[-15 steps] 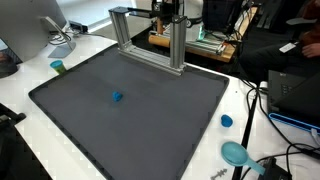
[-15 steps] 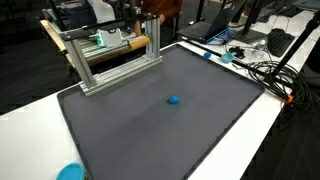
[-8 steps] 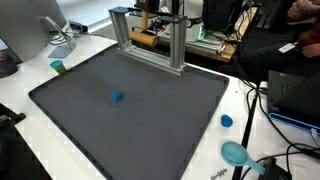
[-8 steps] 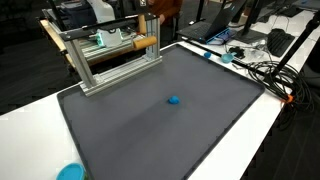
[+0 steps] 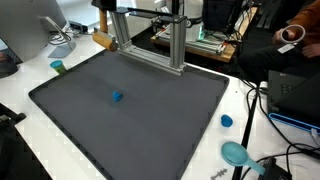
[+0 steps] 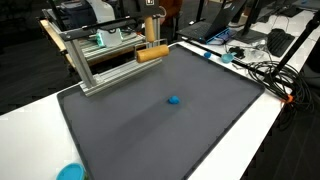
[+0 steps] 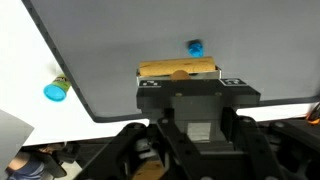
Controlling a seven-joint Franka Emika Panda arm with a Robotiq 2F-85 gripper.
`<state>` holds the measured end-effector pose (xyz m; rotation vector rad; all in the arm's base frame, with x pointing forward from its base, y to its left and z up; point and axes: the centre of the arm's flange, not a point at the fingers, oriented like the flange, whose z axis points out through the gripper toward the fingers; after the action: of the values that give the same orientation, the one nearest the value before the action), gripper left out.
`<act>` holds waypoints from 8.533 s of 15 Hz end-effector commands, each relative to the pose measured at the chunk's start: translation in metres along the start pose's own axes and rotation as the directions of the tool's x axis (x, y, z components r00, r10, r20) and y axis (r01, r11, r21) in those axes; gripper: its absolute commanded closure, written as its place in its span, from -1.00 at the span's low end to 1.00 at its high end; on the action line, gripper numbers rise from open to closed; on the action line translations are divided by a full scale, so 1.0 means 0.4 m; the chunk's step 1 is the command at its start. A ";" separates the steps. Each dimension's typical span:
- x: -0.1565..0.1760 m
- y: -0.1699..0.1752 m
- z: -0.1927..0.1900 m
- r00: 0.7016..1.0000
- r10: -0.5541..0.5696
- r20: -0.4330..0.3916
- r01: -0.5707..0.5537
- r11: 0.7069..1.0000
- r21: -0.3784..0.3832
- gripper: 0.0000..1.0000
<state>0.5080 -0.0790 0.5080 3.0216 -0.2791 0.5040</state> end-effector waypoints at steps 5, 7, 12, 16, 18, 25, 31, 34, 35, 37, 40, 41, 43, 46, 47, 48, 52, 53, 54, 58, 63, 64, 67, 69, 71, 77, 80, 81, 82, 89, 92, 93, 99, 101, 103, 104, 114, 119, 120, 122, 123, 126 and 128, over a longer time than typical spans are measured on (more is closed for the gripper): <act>0.141 0.030 0.214 0.978 0.187 0.094 -0.190 0.982 0.021 0.57; 0.113 0.025 0.243 0.981 0.173 0.090 -0.174 0.985 0.000 0.07; 0.100 0.003 0.280 0.980 0.173 0.094 -0.174 0.985 -0.003 0.57; 0.120 -0.050 0.331 0.990 0.121 0.073 -0.119 0.992 -0.032 0.57; 0.130 -0.089 0.356 0.995 0.082 0.055 -0.080 0.996 -0.038 0.57; 0.144 -0.187 0.407 0.995 -0.015 0.101 0.014 1.000 0.006 0.57; 0.125 -0.199 0.412 0.995 -0.018 0.098 0.018 1.000 0.000 0.57; 0.121 -0.191 0.432 0.994 -0.011 0.108 0.012 1.000 -0.012 0.57; 0.120 -0.190 0.438 0.994 -0.012 0.111 0.013 1.000 -0.007 0.57; 0.119 -0.187 0.449 0.994 -0.013 0.110 0.013 1.000 -0.002 0.57; 0.118 -0.184 0.468 0.992 -0.009 0.129 0.009 1.000 -0.004 0.57; 0.119 -0.183 0.472 0.991 -0.011 0.131 0.011 1.000 -0.003 0.57; 0.122 -0.182 0.479 0.991 -0.015 0.130 0.015 1.000 -0.002 0.57; 0.129 -0.185 0.496 0.990 -0.017 0.141 0.018 1.000 -0.004 0.57; 0.133 -0.187 0.504 0.989 -0.018 0.144 0.018 1.000 -0.003 0.57; 0.134 -0.190 0.504 0.989 -0.019 0.148 0.020 1.000 -0.006 0.57; 0.105 -0.208 0.440 0.988 -0.030 0.150 0.035 0.999 -0.031 0.57; 0.099 -0.215 0.416 0.989 -0.039 0.144 0.044 0.998 -0.034 0.57; 0.100 -0.220 0.401 0.989 -0.047 0.138 0.053 0.998 -0.036 0.57; 0.132 -0.215 0.386 0.994 -0.043 0.097 0.046 0.998 -0.033 0.57; 0.162 -0.180 0.397 0.997 -0.015 0.075 0.017 0.999 -0.029 0.57; 0.166 -0.176 0.400 0.997 -0.011 0.079 0.014 0.999 -0.030 0.57; 0.166 -0.174 0.414 0.995 -0.010 0.097 0.013 0.999 -0.032 0.57; 0.164 -0.177 0.426 0.995 -0.012 0.102 0.015 0.999 -0.030 0.57; 0.164 -0.180 0.441 0.994 -0.012 0.108 0.015 1.000 -0.026 0.57; 0.190 -0.196 0.428 0.993 -0.022 0.120 0.023 1.000 -0.006 0.57; 0.198 -0.197 0.435 0.989 -0.016 0.144 0.016 1.000 0.004 0.57; 0.200 -0.196 0.437 0.988 -0.013 0.151 0.012 1.000 0.008 0.57; 0.202 -0.195 0.439 0.987 -0.010 0.158 0.009 1.000 0.010 0.57; 0.217 -0.188 0.466 0.985 -0.010 0.174 0.007 1.000 0.016 0.57; 0.220 -0.181 0.473 0.983 -0.003 0.184 0.002 1.000 0.010 0.57; 0.220 -0.180 0.475 0.982 -0.003 0.187 0.001 1.000 0.010 0.57; 0.217 -0.167 0.491 0.968 0.012 0.252 -0.012 1.000 0.002 0.57; 0.214 -0.164 0.495 0.963 0.016 0.271 -0.017 1.000 0.000 0.57; 0.213 -0.162 0.506 0.963 0.015 0.269 -0.017 1.000 0.006 0.57; 0.215 -0.162 0.513 0.967 0.015 0.255 -0.016 1.000 0.003 0.57; 0.184 -0.213 0.446 0.965 -0.008 0.261 0.022 0.999 -0.050 0.57; 0.210 -0.227 0.427 0.981 -0.045 0.186 0.055 0.997 -0.049 0.57; 0.216 -0.221 0.428 0.983 -0.042 0.179 0.052 0.997 -0.051 0.57; 0.225 -0.209 0.432 0.985 -0.030 0.167 0.039 0.998 -0.052 0.57; 0.230 -0.202 0.435 0.986 -0.024 0.165 0.032 0.998 -0.051 0.57; 0.234 -0.187 0.445 0.984 -0.009 0.177 0.019 0.998 -0.053 0.57; 0.234 -0.182 0.453 0.984 -0.008 0.180 0.017 0.999 -0.050 0.57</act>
<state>0.6611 -0.0361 0.3613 3.0276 -0.2588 0.2026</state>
